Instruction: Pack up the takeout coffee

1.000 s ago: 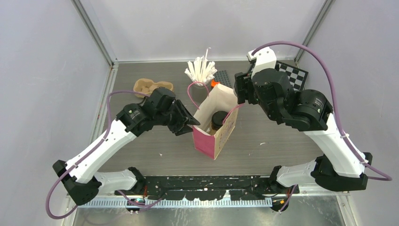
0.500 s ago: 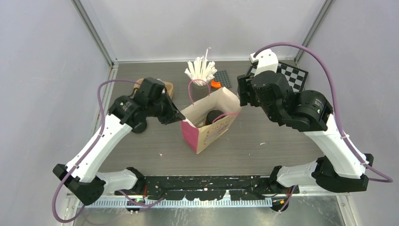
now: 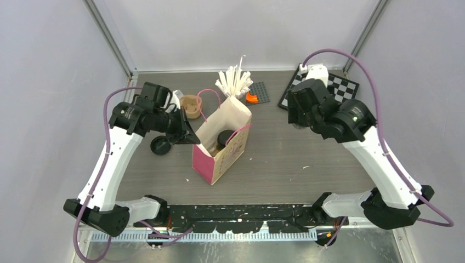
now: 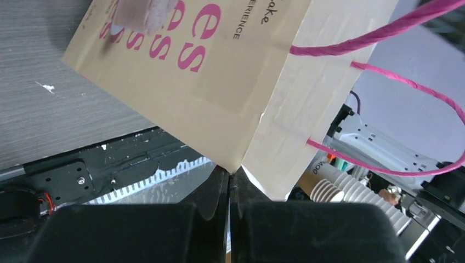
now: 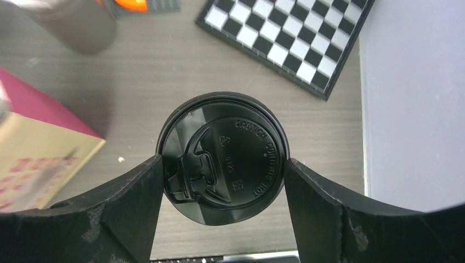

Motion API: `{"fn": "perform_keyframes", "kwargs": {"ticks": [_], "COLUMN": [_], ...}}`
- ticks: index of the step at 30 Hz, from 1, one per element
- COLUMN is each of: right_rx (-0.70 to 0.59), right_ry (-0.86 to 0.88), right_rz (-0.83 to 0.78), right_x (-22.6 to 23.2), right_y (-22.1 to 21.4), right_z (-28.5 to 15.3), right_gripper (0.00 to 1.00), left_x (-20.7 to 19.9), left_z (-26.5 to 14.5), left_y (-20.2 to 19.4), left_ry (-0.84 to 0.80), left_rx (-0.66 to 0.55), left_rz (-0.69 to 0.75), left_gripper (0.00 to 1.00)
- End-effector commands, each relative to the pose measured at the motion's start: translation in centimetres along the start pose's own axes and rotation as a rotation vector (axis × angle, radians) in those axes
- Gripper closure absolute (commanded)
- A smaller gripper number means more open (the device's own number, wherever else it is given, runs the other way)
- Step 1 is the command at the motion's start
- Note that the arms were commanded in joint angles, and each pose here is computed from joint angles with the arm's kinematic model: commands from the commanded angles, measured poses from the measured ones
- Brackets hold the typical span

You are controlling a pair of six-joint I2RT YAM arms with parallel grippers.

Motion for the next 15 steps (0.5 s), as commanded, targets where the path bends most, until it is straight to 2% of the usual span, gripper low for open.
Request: {"fn": "perform_keyframes", "kwargs": {"ticks": [1,5,15], "right_rx": [0.049,0.065,0.102], "right_ry": [0.06,0.087,0.005], "right_rz": [0.076,0.108,0.097], "right_x": [1.3,2.3,3.3], "right_y": [-2.5,-5.2,-10.9], "right_z": [2.3,5.0,11.2], "right_gripper": [0.23,0.23,0.21], "left_x": [-0.6,-0.6,-1.4], "left_z": [-2.2,-2.5,-2.4], "left_y": [-0.9,-1.4,-2.4], "left_ry": [-0.134,-0.194,-0.399], "left_rx": [0.091,0.173,0.185], "left_rz": [0.094,0.163,0.193], "left_gripper": [1.0,1.0,1.0]}}
Point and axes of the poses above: each gripper's point midway between its finger pads, its own z axis out along the fingers, its own x axis along the line the jaws close on, y = z × x, the point moved 8 cm from there along -z, back along the fingers, and after that the axes turned 3 degrees about z, right-handed, at the moved point
